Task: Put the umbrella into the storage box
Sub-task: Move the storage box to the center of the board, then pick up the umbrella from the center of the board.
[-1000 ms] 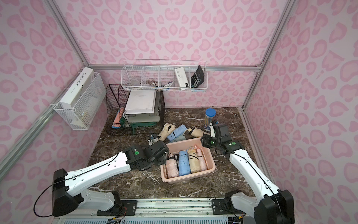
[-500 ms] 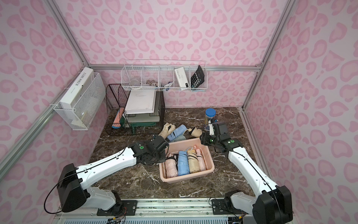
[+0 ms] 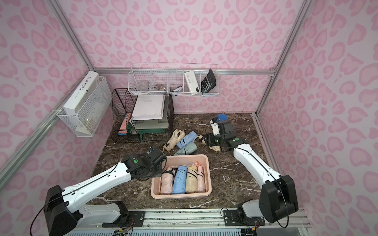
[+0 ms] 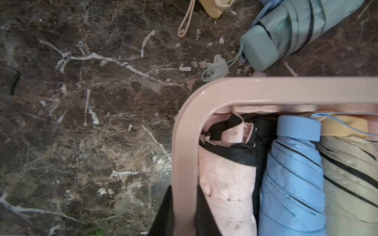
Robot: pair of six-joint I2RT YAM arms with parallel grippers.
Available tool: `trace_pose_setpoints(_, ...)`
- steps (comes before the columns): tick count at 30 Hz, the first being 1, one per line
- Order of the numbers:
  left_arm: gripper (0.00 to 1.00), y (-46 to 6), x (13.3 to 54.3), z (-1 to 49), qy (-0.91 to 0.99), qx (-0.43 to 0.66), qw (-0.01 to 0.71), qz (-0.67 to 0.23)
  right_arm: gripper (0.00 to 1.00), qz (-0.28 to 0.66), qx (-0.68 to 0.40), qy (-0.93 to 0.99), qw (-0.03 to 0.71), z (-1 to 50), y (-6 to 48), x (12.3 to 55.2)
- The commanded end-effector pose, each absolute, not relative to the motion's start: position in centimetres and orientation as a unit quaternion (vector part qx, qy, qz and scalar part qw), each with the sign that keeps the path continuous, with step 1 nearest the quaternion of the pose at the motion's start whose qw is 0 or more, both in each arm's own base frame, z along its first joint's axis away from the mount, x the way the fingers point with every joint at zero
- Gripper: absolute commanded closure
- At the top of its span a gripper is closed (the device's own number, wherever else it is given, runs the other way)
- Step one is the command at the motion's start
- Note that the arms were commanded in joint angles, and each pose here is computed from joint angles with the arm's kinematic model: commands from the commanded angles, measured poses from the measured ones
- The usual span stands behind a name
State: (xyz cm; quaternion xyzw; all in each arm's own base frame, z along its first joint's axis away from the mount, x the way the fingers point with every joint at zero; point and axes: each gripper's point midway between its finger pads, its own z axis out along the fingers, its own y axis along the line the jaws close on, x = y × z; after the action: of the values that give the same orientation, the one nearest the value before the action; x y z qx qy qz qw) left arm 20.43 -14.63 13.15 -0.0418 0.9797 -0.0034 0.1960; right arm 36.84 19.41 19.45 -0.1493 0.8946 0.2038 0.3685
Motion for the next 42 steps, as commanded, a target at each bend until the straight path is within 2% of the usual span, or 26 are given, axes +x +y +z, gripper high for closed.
trace_pose_setpoints(1, 0.95, -10.1, 17.6, 12.1, 0.985, -0.034, 0.148, 0.078, 0.34, 0.175, -0.271, 0.857, 0.401, 20.1, 21.1, 37.8)
trace_pose_setpoints(4, 0.96, -8.7, 16.9, 12.0, 0.983, -0.063, 0.149, 0.082, 0.34, 0.116, -0.362, 0.831, 0.407, 19.7, 21.6, 39.1)
trace_pose_setpoints(7, 0.96, -7.8, 16.5, 11.8, 0.981, -0.087, 0.152, 0.085, 0.32, 0.067, -0.405, 0.818, 0.403, 19.6, 21.5, 40.8)
trace_pose_setpoints(10, 0.96, -7.3, 16.2, 11.7, 0.979, -0.103, 0.153, 0.085, 0.30, 0.049, -0.448, 0.817, 0.360, 18.6, 21.9, 41.9)
trace_pose_setpoints(18, 0.95, -6.9, 16.1, 11.3, 0.977, -0.118, 0.152, 0.089, 0.26, 0.020, -0.453, 0.853, 0.257, 13.8, 21.0, 43.3)
trace_pose_setpoints(26, 0.95, -7.1, 16.5, 11.3, 0.977, -0.121, 0.153, 0.087, 0.24, -0.030, -0.459, 0.861, 0.216, 10.2, 19.7, 44.2)
trace_pose_setpoints(42, 0.95, -7.6, 17.2, 11.5, 0.977, -0.121, 0.154, 0.083, 0.24, -0.068, -0.461, 0.872, 0.154, 4.7, 18.7, 44.9)
